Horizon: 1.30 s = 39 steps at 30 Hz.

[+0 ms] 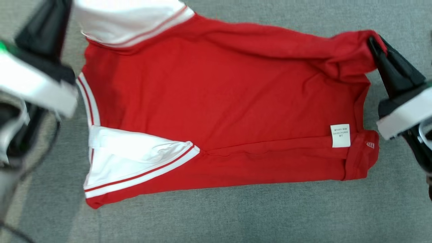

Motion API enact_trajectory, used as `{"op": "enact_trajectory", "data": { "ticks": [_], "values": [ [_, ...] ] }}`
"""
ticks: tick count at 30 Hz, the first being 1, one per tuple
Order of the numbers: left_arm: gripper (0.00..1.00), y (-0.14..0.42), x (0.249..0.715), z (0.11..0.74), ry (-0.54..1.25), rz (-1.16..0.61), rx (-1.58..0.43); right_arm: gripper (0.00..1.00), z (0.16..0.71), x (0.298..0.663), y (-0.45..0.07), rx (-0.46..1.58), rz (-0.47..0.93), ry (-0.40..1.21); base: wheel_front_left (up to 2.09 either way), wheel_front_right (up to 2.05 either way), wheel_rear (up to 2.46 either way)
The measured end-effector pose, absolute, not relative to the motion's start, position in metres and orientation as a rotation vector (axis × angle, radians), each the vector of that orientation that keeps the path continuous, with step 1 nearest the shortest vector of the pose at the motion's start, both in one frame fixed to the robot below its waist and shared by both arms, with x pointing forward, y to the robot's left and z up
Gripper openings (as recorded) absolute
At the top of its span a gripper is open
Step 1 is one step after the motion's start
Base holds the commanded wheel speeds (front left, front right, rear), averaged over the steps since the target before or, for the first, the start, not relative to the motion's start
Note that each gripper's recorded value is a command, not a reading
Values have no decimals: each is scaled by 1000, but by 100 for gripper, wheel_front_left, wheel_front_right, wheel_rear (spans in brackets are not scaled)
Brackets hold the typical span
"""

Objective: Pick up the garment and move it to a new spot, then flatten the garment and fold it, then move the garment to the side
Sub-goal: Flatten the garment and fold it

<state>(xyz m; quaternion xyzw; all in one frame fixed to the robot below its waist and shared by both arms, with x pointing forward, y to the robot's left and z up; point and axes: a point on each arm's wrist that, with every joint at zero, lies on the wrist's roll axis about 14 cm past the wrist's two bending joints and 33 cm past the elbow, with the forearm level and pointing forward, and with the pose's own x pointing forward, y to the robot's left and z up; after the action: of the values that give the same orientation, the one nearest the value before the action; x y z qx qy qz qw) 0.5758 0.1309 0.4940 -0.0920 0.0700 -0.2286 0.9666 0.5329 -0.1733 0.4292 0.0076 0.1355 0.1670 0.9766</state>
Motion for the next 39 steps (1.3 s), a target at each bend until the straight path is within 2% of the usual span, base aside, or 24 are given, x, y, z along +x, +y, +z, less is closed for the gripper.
{"op": "enact_trajectory", "data": {
  "ticks": [5,12,19,20,21,22,23,24,28,31,39],
  "values": [
    [0,138,513,498,176,-415,-295,0,435,508,-166,0,356,276,0,0,0],
    [0,152,444,464,347,-294,-486,0,414,472,-167,69,304,365,0,0,0],
    [0,152,414,417,513,-217,-558,0,395,448,-164,161,253,431,0,0,0],
    [0,151,410,411,535,-212,-568,5,392,444,-163,172,247,443,0,0,0],
    [0,150,405,404,570,-210,-569,36,391,442,-163,188,240,441,0,0,0],
    [9,148,401,400,590,-210,-569,76,390,441,-162,204,232,441,0,0,0],
    [49,148,400,399,591,-208,-572,100,391,441,-163,216,225,431,0,0,0],
    [100,148,401,400,578,-204,-574,100,393,442,-163,229,215,415,0,0,0],
    [100,165,415,419,433,-143,-496,100,416,449,-165,301,180,301,0,0,0],
    [100,175,430,449,252,-81,-471,100,442,456,-177,277,151,184,0,0,0],
    [100,195,451,503,-16,4,-288,100,498,460,-189,187,83,-49,0,0,0]
  ]
}}
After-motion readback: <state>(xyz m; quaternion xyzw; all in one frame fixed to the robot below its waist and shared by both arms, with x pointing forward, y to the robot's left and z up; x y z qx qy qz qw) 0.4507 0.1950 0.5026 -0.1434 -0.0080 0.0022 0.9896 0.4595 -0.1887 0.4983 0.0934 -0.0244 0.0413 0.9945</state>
